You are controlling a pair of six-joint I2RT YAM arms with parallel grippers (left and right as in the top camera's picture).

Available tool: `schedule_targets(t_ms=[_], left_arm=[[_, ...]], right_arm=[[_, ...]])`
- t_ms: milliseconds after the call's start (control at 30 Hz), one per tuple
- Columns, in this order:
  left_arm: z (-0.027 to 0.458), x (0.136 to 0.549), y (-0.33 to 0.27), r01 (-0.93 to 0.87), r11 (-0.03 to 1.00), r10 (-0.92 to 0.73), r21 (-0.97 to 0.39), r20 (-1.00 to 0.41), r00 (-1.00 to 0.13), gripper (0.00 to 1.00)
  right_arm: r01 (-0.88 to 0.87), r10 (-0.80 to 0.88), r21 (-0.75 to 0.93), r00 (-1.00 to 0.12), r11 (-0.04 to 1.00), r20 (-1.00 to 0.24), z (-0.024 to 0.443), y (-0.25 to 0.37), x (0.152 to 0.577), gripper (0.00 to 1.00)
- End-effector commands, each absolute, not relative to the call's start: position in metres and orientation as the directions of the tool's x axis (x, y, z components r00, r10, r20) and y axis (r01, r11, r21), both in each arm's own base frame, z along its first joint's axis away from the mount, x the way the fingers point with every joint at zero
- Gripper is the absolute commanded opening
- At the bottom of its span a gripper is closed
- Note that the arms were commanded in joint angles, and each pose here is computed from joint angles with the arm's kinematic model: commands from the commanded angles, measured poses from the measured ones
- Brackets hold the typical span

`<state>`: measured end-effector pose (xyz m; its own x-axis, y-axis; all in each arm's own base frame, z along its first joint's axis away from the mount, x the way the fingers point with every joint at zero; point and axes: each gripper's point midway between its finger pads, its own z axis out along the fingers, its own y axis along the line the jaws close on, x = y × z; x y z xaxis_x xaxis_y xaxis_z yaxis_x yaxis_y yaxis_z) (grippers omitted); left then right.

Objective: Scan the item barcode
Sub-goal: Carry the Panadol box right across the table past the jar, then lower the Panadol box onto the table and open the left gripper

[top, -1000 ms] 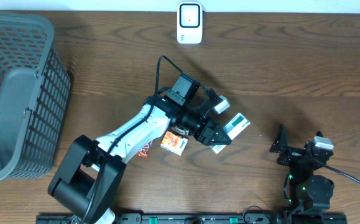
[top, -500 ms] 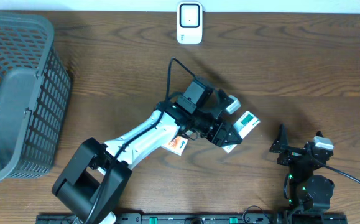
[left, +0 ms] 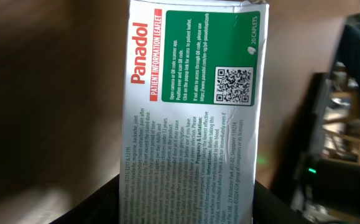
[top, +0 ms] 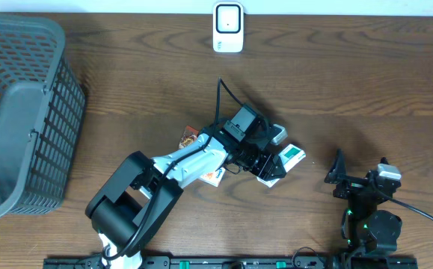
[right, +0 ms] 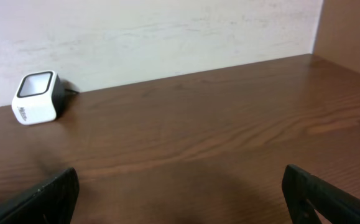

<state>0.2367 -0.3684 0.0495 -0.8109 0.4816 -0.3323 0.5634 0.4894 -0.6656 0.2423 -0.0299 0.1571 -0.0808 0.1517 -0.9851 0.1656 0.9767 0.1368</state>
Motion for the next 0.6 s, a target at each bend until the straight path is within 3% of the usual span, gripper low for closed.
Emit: schedule_targets(t_ms=[0, 200, 367, 567], left_arm=[[0.041, 0.25, -0.361, 0.569, 0.561, 0.456, -0.602, -0.349, -0.819, 0.55], [0.042, 0.252, -0.36, 0.57, 0.566, 0.453, -0.595, -0.353, -0.818, 0.57], [0.052, 0.256, -0.364, 0.582, 0.555, 0.447, -0.594, -0.378, -0.811, 0.73], [0.08, 0.265, -0.373, 0.614, 0.525, 0.426, -0.589, -0.443, -0.789, 0.77]], right_arm=[[0.164, 0.144, 0.129, -0.083, 0.978, -0.986, 0.156, -0.03, 0.242, 0.99], [0.164, 0.144, 0.129, -0.084, 0.978, -0.986, 0.156, -0.03, 0.242, 0.99], [0.164, 0.144, 0.129, -0.083, 0.978, -0.986, 0.156, -0.03, 0.242, 0.99], [0.164, 0.144, 0.129, -0.084, 0.978, -0.986, 0.156, -0.03, 0.242, 0.99]])
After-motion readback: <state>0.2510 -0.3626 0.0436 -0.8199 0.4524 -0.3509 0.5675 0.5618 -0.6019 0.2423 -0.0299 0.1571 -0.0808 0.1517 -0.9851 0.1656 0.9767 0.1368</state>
